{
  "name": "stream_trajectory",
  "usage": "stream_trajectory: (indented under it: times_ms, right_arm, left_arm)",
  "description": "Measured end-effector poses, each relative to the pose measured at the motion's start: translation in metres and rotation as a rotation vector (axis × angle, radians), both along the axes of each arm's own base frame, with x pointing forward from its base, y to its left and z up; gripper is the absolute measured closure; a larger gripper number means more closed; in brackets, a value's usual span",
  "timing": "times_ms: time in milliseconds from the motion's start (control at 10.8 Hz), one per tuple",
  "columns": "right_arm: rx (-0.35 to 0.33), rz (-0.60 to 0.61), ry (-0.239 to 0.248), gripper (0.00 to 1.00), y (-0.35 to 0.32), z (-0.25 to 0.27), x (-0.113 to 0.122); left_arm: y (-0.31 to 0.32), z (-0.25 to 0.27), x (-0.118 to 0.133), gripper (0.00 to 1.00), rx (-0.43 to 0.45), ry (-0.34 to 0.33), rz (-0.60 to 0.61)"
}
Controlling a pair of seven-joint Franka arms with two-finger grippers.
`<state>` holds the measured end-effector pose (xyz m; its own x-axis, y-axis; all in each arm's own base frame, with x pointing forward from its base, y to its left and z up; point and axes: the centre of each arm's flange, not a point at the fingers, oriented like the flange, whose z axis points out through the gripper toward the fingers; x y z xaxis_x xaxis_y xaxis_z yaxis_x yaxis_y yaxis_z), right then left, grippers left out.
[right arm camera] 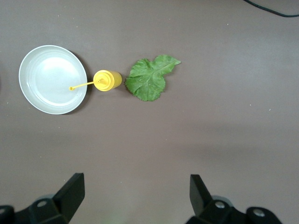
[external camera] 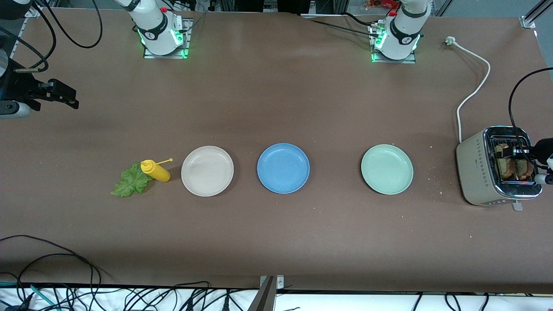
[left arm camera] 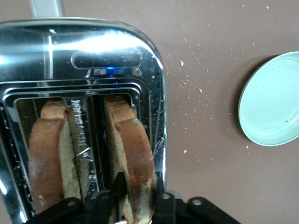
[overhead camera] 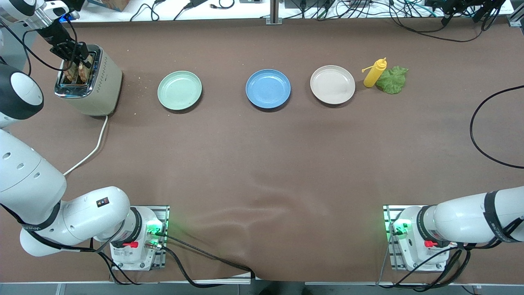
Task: Make sandwich in blue plate with both arms
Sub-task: 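Grasp the bread slice with the left gripper and lift it out, then carry the bread slice with the left gripper onto the blue plate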
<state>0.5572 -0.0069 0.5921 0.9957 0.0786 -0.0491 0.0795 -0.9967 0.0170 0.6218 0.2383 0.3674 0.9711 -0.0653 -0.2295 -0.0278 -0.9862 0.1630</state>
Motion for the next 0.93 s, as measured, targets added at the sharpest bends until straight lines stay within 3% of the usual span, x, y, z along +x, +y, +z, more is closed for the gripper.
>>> stream_trajectory:
  times_ms: [185,464,927]
  right_arm:
    - [0.0,0.0,0.0,0.0,0.0,0.0,0.0]
    - [0.0,0.0,0.001,0.0,0.0,0.0,0.0]
    - [0.0,0.0,0.002,0.0,0.0,-0.001,0.0]
  left_arm:
    - [0.0,0.001,0.0,0.83,0.001,-0.002,-0.001]
    - [0.0,0.024,0.004,0.89,0.039,-0.024,-0.022]
    - [-0.009,0.11,-0.002,0.9,0.106,-0.019,-0.06]
